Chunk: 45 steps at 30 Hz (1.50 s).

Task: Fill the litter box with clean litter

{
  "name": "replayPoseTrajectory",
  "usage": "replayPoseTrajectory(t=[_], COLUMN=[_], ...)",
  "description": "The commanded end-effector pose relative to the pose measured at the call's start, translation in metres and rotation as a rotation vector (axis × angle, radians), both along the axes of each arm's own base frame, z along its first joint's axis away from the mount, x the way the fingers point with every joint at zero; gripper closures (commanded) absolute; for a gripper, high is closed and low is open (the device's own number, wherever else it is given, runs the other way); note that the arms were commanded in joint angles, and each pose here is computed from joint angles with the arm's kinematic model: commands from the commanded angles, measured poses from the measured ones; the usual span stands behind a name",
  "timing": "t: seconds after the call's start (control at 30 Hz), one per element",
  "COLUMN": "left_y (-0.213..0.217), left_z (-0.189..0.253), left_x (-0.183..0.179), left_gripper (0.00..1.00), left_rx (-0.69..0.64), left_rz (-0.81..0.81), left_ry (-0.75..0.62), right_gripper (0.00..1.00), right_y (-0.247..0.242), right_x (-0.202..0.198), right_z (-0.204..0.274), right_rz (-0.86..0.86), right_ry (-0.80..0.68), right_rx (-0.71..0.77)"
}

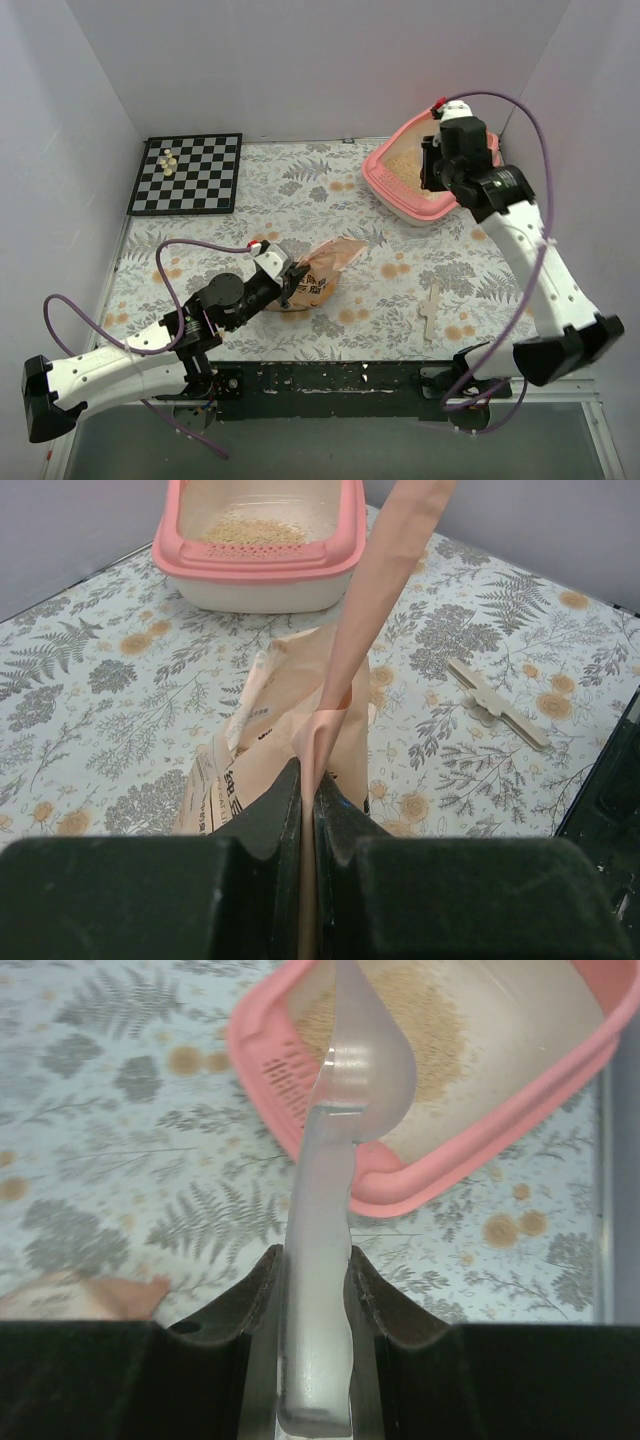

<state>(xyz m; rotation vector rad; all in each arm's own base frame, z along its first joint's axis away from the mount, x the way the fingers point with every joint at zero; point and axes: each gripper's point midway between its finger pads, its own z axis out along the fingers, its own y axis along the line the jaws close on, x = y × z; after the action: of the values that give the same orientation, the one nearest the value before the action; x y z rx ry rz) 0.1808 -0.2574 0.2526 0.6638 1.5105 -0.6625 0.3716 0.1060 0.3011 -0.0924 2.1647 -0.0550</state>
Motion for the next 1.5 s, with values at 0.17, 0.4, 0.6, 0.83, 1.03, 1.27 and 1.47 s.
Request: replayPoseTrajectory(t=[0.17,0.4,0.6,0.83,1.03,1.27,1.47], left_y=[0.0,0.006,0.006,0.003,0.001,0.0,-0.006], left_z=[0.025,0.02,0.019,0.019,0.023,0.021,0.027], left_x=[-0.003,0.005,0.013,0.013,0.006,-0.006,-0.019], left_gripper=[1.0,1.0,1.0,1.0,1.0,1.0,1.0], left_rx=[0.0,0.057,0.096,0.1,0.087,0.083,0.035], left_rz=[-0.021,0.032,0.062,0.059,0.01,-0.065,-0.14], left_ry=[-0.035,-0.036,-0.041,-0.039,-0.066,-0.108,-0.119], right_gripper=[0.99,0.99,0.99,0.99,0.99,0.99,0.99], right_y=[0.074,0.075,0.074,0.082,0.095,0.12,0.126], right_x=[-0.152,-0.205,-0.225,-0.226,-0.213,-0.194,-0.168], right_z=[0.047,0.042,0.021,0.008,-0.006,-0.036,-0.06], right_rz=[0.584,0.68,0.705,0.727,0.734,0.734,0.666], right_ry=[0.238,0.296,0.353,0.406,0.455,0.553,0.611], right_rx=[0.408,0.495,0.489,0.481,0.47,0.436,0.366])
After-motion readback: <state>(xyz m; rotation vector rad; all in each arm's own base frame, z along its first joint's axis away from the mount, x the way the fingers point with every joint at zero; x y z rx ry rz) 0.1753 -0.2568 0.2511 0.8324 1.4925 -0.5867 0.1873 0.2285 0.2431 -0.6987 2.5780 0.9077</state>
